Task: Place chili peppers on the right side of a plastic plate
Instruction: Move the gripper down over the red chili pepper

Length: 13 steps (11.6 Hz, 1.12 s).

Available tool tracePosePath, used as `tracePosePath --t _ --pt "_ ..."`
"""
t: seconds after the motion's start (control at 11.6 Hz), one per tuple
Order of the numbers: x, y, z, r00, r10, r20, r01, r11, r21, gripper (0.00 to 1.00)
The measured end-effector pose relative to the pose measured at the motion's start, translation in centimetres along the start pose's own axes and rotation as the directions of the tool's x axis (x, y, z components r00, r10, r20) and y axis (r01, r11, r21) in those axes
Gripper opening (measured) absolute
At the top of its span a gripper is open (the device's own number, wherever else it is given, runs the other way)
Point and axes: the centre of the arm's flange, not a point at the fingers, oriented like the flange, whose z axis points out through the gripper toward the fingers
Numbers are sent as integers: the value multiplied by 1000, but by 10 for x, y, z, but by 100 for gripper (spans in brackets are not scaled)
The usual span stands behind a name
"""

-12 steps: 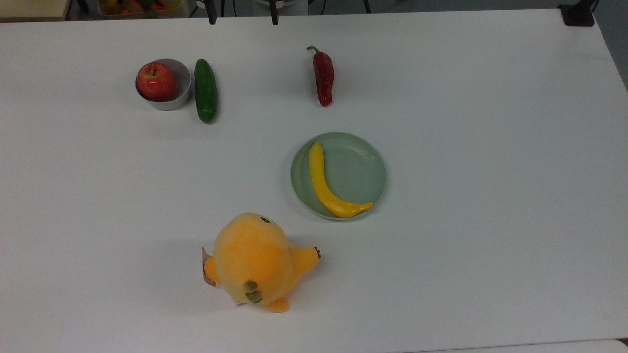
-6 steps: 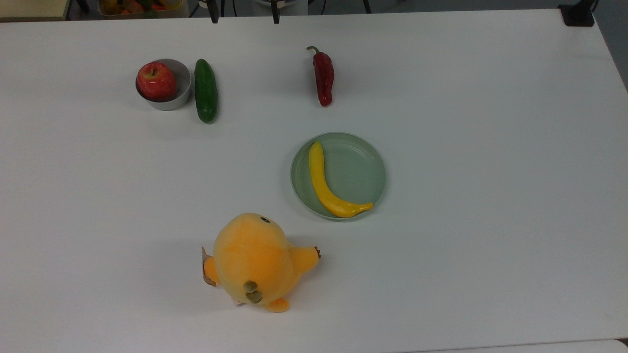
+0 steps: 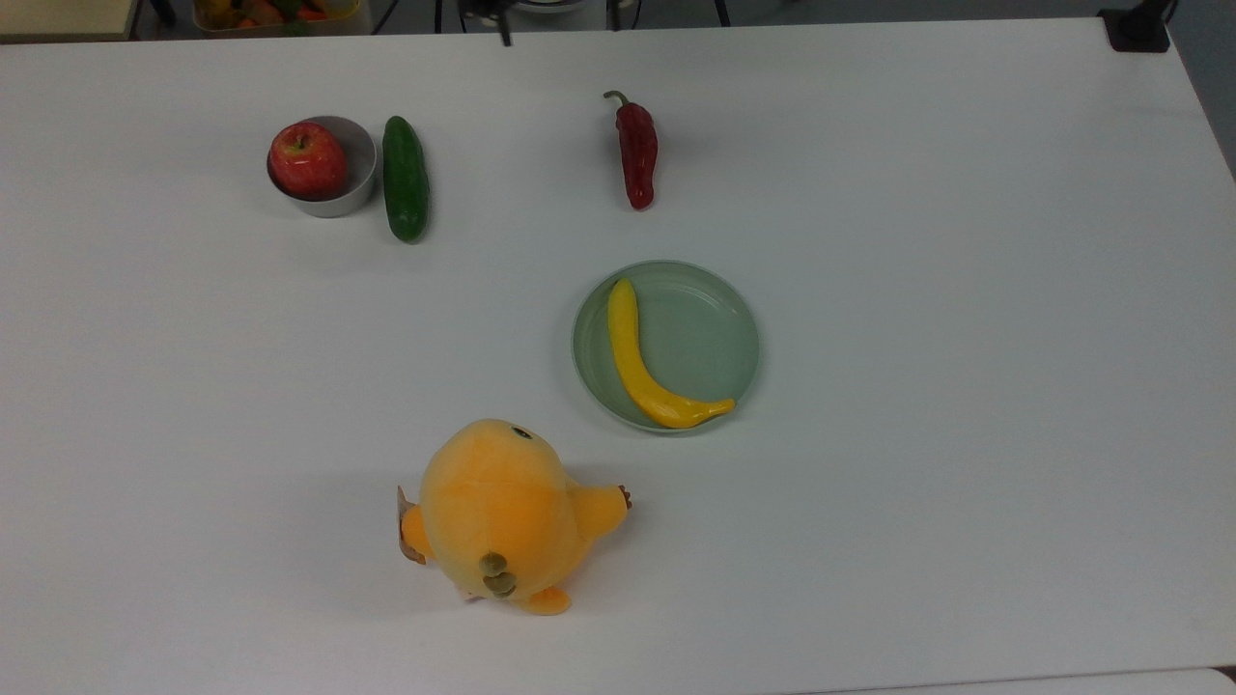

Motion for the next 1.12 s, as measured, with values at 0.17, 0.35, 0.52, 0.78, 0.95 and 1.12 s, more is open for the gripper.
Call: tracePosePath --t 0.17,0.35,0.52,0.78,0.95,1.12 --pt "-3 -28 41 994 -53 91 53 999 -1 100" --pt "-9 -43 76 983 -80 165 81 997 0 100" --pt "-15 -44 102 972 -83 219 84 996 3 100" --pt "-17 -41 150 973 -79 215 81 997 1 100" --pt "-18 -49 187 980 -95 176 98 995 -7 100" --pt "-19 -55 210 986 -99 133 102 995 -14 100"
